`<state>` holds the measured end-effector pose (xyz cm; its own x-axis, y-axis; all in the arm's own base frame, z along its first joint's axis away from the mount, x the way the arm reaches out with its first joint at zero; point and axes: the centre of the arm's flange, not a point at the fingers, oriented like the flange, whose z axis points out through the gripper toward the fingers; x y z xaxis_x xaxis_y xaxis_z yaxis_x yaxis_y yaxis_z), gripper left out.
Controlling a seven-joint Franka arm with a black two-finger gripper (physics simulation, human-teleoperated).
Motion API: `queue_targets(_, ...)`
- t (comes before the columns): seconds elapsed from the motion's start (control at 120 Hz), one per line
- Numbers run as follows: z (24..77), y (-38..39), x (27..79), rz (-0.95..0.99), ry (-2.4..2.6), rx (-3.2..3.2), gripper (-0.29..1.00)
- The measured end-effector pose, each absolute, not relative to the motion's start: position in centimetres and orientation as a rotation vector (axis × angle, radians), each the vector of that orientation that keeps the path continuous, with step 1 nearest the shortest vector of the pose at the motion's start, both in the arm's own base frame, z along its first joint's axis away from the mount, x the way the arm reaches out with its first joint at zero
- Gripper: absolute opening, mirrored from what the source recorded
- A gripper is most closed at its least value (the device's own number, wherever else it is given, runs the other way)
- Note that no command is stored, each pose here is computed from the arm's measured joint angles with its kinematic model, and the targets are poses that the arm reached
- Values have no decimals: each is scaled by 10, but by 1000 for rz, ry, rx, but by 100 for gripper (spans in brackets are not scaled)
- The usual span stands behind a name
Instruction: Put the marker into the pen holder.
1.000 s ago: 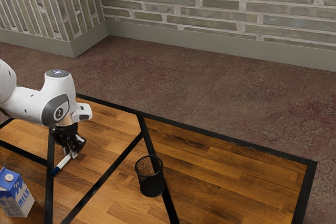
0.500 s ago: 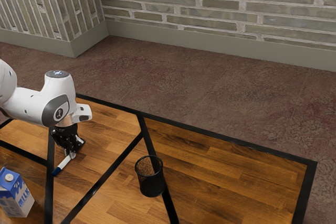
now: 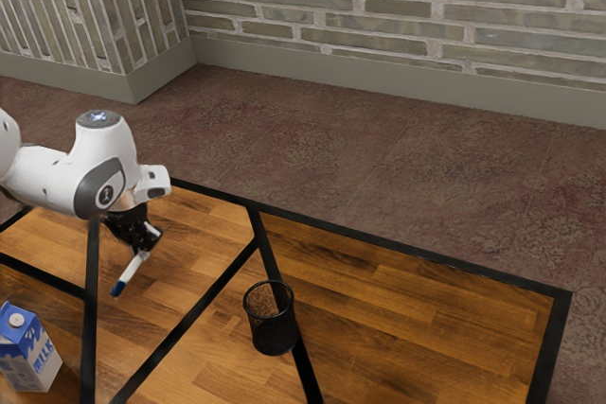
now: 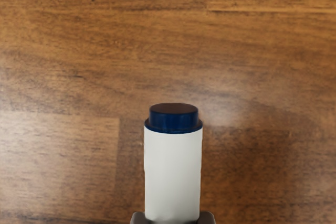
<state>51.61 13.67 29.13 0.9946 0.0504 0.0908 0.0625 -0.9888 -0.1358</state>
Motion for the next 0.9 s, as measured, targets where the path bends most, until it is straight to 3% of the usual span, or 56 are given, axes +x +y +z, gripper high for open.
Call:
queue_targets(0.158, 378, 89, 527, -612, 29, -2958, -2)
queue_targets(0.325, 419, 31, 499, -868, 168, -2928, -2)
queue_targets(0.575, 442, -22, 470, -1025, 274, -2912, -2)
queue_targets(0.9, 432, -115, 433, -1046, 464, -2949, -3)
